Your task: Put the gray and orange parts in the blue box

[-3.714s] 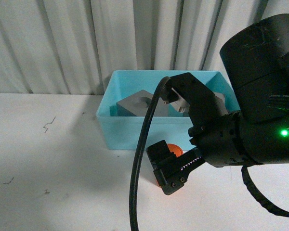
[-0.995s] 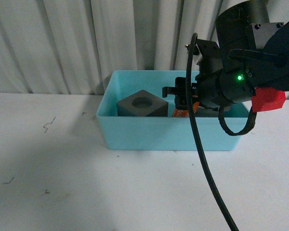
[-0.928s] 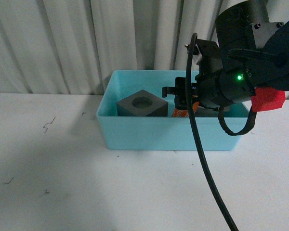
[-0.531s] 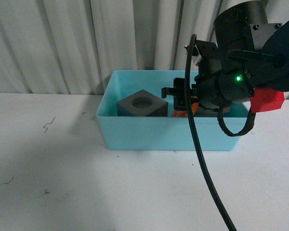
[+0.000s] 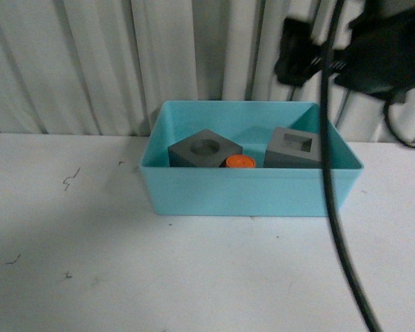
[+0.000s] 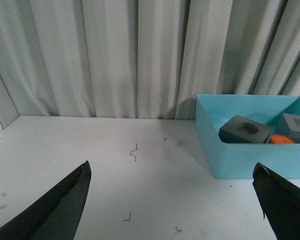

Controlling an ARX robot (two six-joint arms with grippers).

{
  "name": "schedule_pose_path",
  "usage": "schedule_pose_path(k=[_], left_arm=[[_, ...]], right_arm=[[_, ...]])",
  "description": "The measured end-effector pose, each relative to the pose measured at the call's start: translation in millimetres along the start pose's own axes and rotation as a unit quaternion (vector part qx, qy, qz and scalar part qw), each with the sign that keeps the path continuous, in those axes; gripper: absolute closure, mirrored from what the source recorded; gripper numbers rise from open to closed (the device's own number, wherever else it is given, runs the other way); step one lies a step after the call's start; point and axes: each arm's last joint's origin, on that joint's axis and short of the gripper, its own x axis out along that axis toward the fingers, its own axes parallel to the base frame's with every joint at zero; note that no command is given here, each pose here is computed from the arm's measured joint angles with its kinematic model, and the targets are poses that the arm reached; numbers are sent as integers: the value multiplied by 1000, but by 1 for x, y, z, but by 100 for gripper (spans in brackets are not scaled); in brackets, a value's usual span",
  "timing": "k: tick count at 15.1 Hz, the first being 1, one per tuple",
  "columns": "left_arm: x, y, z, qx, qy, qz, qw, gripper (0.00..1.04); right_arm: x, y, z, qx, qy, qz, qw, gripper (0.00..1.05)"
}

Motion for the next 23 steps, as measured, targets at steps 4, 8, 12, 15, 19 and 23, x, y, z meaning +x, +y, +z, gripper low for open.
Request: schedule_pose_path(k=[4,8,12,15,19,23], left_arm=[[0,0,0,0,0,0,1000,7],[0,0,0,0,0,0,1000,7],[0,0,0,0,0,1,1000,7],[0,0,0,0,0,0,1000,7],[0,0,0,0,0,1,1000,7],[0,0,0,0,0,0,1000,7]], right_arm=[[-140,-29,-15,17,-11,-85,996,6],[-242,-1,-90,32,49,-136,989,6],[-249,-7,-115,-21,-173,-137,975,35],[-252,-18,-120,-77,-200,-144,966,73],[-262,-35,-138,-84,-184,-156,967,103],[-261,-35,-144,-88,-201,-146,965,103]])
